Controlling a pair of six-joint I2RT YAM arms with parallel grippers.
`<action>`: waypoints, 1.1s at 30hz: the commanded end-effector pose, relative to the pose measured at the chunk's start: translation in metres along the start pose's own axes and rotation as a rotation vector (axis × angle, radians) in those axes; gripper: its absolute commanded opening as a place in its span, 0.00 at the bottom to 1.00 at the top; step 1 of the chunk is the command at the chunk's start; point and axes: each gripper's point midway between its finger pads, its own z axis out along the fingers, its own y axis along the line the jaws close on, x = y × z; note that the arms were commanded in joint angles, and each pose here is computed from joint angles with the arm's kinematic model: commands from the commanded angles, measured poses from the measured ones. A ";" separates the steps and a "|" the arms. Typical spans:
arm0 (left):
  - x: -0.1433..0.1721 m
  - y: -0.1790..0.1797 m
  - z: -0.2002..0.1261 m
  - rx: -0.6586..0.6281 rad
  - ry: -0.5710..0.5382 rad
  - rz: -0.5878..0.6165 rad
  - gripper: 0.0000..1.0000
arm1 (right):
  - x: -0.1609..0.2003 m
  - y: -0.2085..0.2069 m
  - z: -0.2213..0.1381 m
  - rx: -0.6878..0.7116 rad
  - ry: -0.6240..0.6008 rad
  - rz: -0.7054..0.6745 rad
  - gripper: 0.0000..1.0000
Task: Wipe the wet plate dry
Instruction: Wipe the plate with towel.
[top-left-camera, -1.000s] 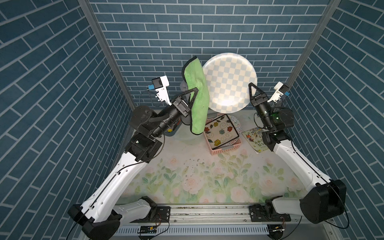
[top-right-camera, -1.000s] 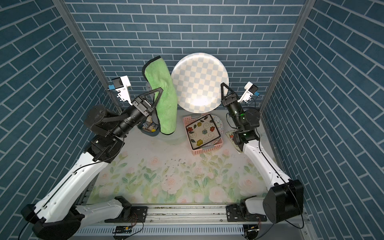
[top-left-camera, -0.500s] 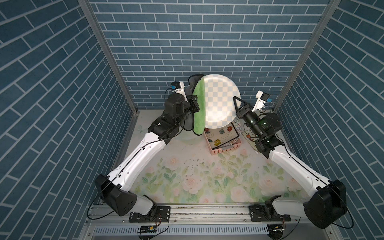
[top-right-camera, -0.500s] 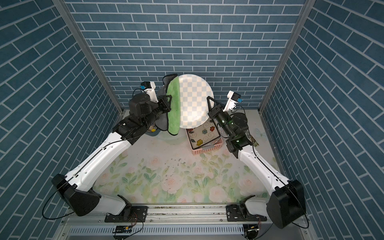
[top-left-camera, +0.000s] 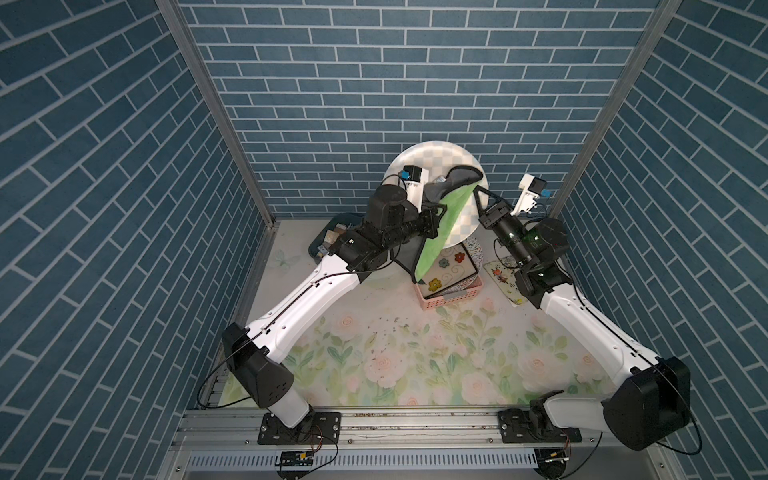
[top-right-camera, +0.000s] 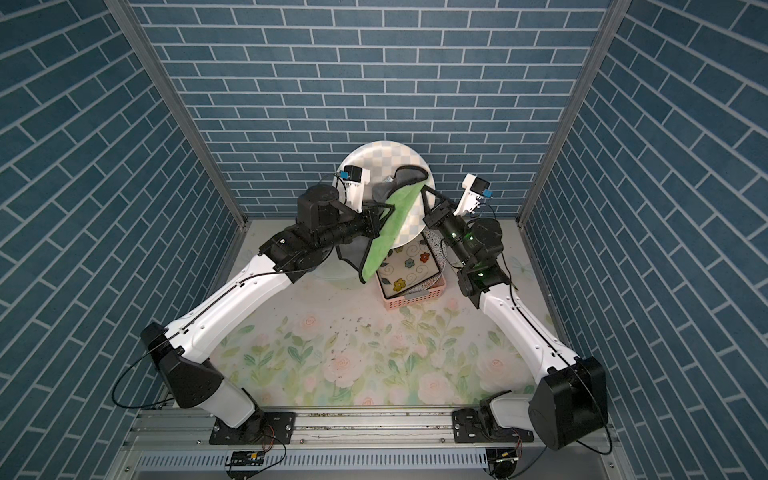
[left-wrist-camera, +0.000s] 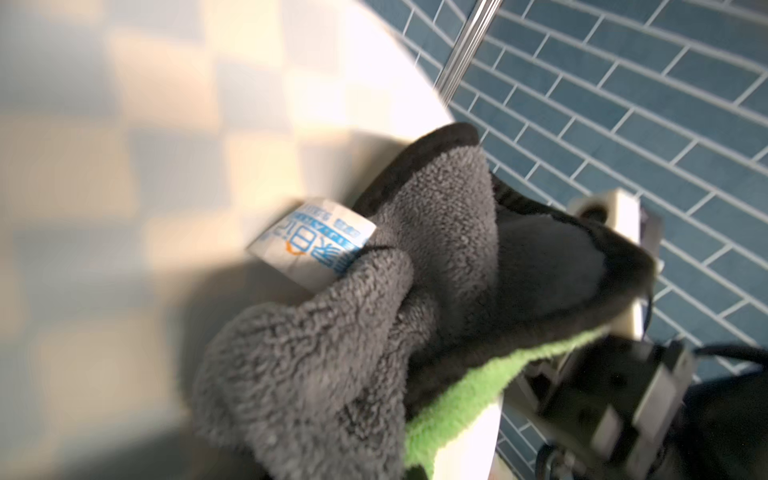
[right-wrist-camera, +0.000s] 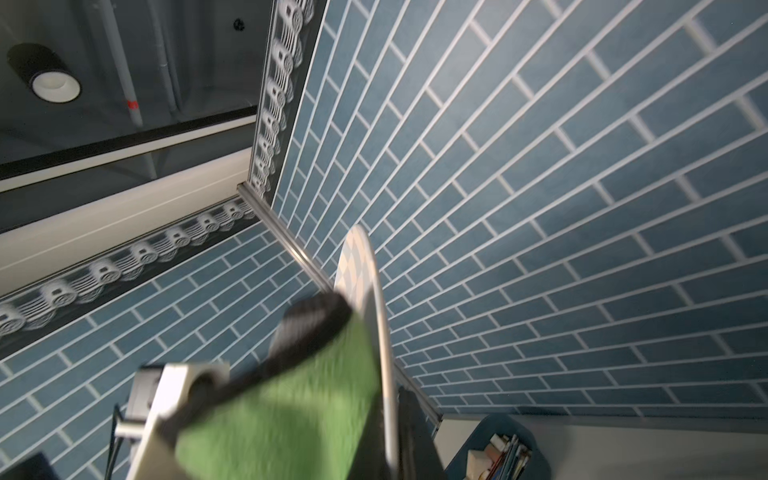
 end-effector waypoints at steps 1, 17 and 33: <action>0.015 0.065 -0.019 -0.235 0.042 -0.026 0.00 | -0.057 0.082 -0.027 -0.225 -0.140 0.022 0.00; -0.018 0.003 0.003 -0.101 -0.006 0.025 0.00 | -0.058 0.086 -0.016 -0.281 -0.135 0.093 0.00; -0.152 -0.016 -0.141 0.618 -0.396 -0.439 0.00 | -0.074 0.087 -0.075 -0.420 -0.196 0.230 0.00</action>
